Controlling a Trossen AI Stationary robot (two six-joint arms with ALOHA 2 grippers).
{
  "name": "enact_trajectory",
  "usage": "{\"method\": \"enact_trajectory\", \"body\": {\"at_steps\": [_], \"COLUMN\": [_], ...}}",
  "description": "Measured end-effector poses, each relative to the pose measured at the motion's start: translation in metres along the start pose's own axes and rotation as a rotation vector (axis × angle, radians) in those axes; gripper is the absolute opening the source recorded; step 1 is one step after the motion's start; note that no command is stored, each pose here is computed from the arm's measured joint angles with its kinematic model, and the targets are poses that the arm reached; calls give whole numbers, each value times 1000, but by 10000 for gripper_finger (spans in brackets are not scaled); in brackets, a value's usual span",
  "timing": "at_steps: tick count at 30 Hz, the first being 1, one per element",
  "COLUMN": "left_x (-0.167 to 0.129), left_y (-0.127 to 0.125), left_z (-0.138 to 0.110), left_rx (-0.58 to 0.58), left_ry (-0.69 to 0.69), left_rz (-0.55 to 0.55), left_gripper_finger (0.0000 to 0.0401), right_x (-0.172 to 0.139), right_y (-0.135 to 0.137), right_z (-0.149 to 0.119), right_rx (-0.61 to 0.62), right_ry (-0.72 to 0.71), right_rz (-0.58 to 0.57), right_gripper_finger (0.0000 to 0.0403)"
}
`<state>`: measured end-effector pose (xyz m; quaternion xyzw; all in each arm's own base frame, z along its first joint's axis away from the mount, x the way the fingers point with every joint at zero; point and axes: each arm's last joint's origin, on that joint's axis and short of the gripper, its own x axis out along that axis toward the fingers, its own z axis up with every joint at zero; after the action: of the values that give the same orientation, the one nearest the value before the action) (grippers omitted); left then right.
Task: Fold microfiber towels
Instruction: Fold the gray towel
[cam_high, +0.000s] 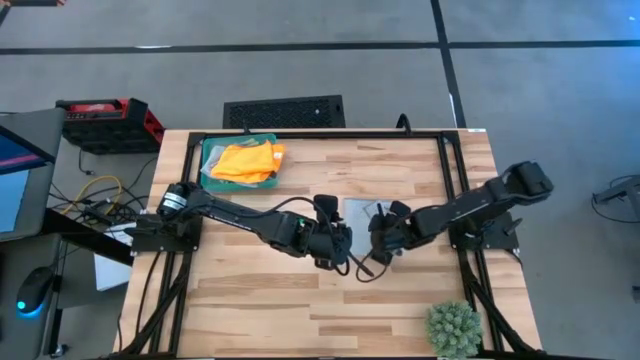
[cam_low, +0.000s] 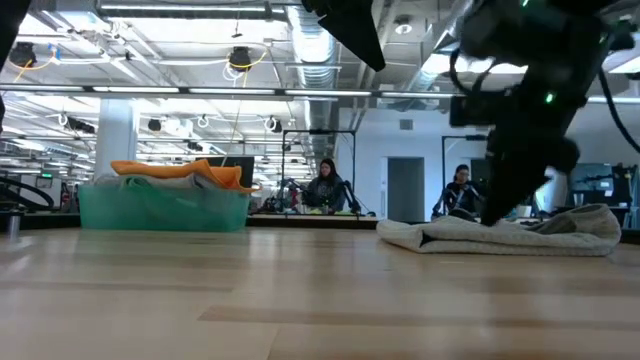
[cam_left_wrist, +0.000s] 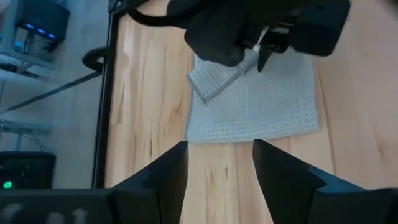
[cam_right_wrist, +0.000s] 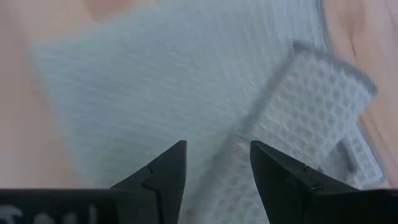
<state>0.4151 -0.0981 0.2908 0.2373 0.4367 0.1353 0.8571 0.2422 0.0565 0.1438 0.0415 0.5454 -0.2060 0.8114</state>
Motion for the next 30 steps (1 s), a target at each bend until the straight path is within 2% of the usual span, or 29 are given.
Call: {"method": "enact_trajectory", "body": {"at_steps": [7, 18, 23, 30], "left_x": [0, 0, 0, 0], "left_y": [0, 0, 0, 0], "left_z": [-2, -3, -4, -6], "left_rx": [-3, -18, -31, -45], "left_ry": [17, 30, 36, 55], "left_rz": [-1, -2, -2, -2], "left_gripper_finger": [174, 174, 174, 174], "right_x": [19, 12, 9, 10], "right_y": [-1, -8, -15, -33], "right_z": [-2, -4, -7, -10], "right_rx": [29, 29, 58, 161], "right_ry": [58, 39, 50, 76], "right_rz": [-70, -144, -226, -390], "right_gripper_finger": [200, 200, 200, 200]}}
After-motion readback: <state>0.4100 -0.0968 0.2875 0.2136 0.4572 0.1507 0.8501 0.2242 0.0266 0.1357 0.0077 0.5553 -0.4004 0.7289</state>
